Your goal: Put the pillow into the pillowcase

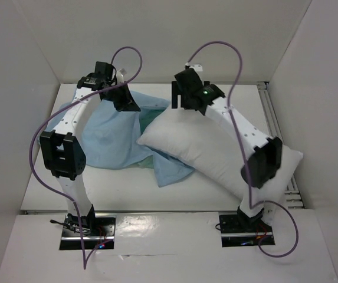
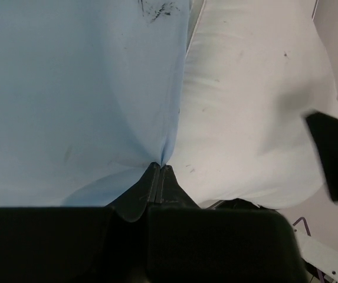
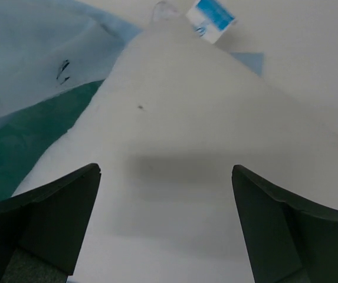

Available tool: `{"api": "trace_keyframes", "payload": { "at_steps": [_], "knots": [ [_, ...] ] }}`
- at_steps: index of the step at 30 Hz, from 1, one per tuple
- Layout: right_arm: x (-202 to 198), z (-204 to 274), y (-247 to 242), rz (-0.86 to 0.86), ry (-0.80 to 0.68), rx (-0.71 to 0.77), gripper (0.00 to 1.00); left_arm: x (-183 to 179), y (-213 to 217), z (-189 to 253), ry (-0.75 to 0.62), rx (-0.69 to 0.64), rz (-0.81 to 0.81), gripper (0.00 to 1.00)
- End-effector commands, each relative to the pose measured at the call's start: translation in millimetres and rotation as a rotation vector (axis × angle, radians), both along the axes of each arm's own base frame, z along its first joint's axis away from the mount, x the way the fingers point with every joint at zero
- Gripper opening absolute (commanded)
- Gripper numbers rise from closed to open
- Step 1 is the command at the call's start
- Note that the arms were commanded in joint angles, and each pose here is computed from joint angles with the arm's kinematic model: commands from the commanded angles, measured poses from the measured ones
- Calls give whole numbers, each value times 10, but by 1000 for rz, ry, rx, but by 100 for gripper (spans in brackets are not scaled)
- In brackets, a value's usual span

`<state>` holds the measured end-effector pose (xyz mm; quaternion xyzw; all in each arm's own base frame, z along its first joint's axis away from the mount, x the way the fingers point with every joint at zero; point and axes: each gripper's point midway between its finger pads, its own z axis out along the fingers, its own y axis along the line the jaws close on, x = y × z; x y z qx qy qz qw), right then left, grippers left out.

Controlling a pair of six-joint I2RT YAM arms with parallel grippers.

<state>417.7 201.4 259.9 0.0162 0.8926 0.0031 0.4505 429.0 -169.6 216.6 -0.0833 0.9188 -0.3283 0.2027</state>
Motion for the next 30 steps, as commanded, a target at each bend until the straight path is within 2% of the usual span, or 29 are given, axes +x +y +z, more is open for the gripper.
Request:
{"api": "trace_keyframes", "payload": {
  "at_steps": [1,5,7,8,9,10,11,13,17,18,20,21,25,30],
  "knots": [
    [146,-416,268,-4,171,68,100,-23,19,241,-76,-6,-19,0],
    [163,-674,464,-18,209,177,100,-38,34,240,-77,1,-14,0],
    [245,-835,393,-62,210,229,94,-65,53,212,-70,11,-7,0],
    [278,-974,397,-55,215,250,83,-66,54,212,-70,11,-7,0],
    [304,-1004,359,-64,213,252,62,-66,54,212,-70,11,-7,0],
    [336,-1004,297,-78,211,254,7,-79,56,175,-60,12,-8,0],
    [333,-892,276,-80,188,260,0,-65,97,172,-65,16,-5,0],
    [280,-702,184,-42,138,222,0,-51,96,209,-75,15,-5,0],
    [15,66,-153,65,-64,271,0,-61,74,280,-88,4,-22,0],
    [-184,406,-174,154,-146,340,0,-50,72,313,-97,2,-22,0],
    [-266,714,-477,167,-230,346,0,-78,63,309,-86,-4,-27,0],
    [-451,829,-464,253,-226,369,0,-78,63,309,-86,-4,-27,0],
    [-759,984,-373,471,-175,359,0,-78,80,322,-89,-14,-36,0],
    [-1082,683,-114,686,-30,396,0,-86,69,329,-88,-21,-41,0]
  ]
}}
